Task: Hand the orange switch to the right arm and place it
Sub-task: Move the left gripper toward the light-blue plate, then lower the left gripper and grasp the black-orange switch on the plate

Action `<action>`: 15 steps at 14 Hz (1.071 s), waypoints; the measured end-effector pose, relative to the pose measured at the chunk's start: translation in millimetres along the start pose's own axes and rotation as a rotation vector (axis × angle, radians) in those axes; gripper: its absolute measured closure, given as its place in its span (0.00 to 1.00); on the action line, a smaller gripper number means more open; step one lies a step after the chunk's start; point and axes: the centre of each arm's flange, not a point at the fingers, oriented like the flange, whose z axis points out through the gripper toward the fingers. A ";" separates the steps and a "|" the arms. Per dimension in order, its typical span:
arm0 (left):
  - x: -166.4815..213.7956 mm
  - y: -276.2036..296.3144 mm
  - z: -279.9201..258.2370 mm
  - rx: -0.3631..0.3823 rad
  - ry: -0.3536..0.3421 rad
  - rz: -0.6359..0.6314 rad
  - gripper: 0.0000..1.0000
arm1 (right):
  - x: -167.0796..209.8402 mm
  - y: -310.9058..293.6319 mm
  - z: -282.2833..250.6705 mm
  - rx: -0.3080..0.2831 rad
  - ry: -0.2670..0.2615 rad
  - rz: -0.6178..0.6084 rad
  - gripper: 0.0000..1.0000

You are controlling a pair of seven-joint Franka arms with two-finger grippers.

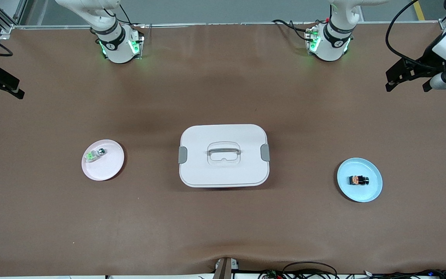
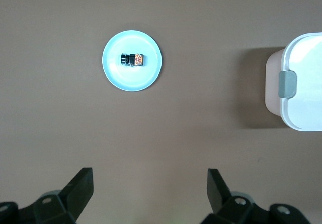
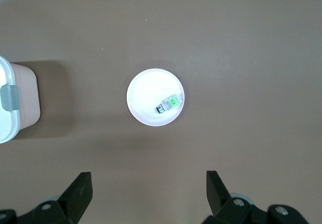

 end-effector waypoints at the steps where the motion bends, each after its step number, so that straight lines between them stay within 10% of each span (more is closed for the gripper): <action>1: 0.0 0.0 0.0 0.000 0.000 0.000 0.00 | 0.1 -0.2 0.0 -0.011 0.000 -0.002 0.00; 8: 19.1 -11.5 34.1 0.007 -0.062 -0.018 0.00 | 2.3 -9.5 -1.6 -0.059 0.019 -0.026 0.00; 15: 98.6 -30.5 205.7 0.035 -0.120 -0.023 0.00 | -0.8 -3.6 -0.7 -0.043 0.000 -0.003 0.00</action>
